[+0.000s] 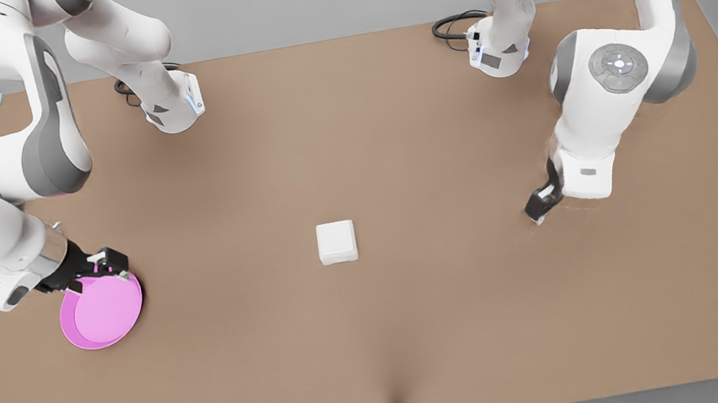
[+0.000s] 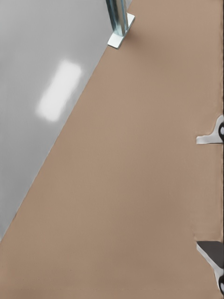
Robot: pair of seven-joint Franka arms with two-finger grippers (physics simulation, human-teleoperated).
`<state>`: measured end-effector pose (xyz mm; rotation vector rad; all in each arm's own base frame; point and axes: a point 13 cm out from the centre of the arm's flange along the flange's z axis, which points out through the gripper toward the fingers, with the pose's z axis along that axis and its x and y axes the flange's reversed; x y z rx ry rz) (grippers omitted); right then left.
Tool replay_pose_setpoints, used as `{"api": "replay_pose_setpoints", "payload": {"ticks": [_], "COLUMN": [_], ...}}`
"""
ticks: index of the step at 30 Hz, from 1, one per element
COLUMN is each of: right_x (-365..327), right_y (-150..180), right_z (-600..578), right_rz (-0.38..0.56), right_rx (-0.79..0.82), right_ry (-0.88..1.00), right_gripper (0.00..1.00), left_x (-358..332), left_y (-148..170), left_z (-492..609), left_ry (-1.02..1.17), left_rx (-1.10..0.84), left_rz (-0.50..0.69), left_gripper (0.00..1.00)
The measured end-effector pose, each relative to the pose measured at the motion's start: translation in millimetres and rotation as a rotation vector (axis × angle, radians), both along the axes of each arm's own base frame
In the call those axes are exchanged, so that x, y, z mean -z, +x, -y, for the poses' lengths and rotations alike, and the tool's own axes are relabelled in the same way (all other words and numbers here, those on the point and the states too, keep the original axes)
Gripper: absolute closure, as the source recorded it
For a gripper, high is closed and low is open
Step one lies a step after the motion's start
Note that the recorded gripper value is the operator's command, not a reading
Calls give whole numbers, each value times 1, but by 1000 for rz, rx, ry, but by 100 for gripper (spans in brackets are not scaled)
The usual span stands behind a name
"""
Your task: Pack egg into the box and close the box lid
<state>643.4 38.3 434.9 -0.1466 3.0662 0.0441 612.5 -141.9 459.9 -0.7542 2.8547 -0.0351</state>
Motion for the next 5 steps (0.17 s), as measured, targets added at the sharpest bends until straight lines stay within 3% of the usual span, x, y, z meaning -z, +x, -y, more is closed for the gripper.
{"api": "replay_pose_setpoints", "payload": {"ticks": [2, 5], "right_x": [-4, -4], "right_y": [-3, -5], "right_z": [28, 84], "right_rz": [-14, -28], "right_rx": [38, 120], "right_ry": [-22, -41], "right_gripper": [0, 0], "left_x": [-21, -17], "left_y": [-49, -76], "left_z": [-56, -78], "left_ry": [12, 19], "left_rx": [-15, 39], "left_rz": [-48, -125], "left_gripper": [0, 0]}}
